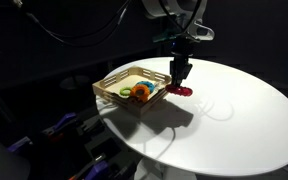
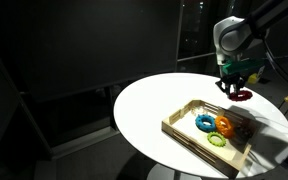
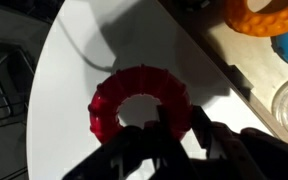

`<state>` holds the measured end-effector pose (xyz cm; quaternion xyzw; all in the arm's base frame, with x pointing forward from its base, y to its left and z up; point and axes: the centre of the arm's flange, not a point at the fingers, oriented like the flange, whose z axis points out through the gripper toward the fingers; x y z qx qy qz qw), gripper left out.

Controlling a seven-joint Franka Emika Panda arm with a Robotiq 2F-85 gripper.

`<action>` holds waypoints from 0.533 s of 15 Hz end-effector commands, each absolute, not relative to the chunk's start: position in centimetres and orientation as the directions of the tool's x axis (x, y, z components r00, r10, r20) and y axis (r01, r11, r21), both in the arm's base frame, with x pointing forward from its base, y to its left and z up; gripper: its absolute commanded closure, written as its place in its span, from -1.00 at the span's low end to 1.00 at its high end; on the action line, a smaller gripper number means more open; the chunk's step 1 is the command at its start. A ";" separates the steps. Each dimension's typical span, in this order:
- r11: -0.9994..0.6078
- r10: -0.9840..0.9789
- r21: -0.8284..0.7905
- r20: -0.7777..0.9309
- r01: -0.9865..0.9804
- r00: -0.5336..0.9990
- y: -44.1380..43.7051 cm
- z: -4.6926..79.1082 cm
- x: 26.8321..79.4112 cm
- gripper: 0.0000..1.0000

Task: Pick up the red ring and put it on the table

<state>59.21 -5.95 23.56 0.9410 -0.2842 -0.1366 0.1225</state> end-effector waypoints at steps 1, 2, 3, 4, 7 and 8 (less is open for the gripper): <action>-0.750 -0.644 0.316 -0.150 -0.581 0.750 -6.6 22.5 58.8 0.83; -0.738 -0.658 0.319 -0.145 -0.595 0.739 -6.8 22.2 58.8 0.83; -0.726 -0.671 0.323 -0.141 -0.607 0.728 -7.0 21.8 58.8 0.83; -0.717 -0.681 0.327 -0.141 -0.616 0.718 -7.3 21.5 58.8 0.83; -0.699 -0.699 0.342 -0.143 -0.628 0.700 -7.7 20.5 58.7 0.82; -0.695 -0.703 0.348 -0.143 -0.629 0.697 -7.7 20.3 58.7 0.82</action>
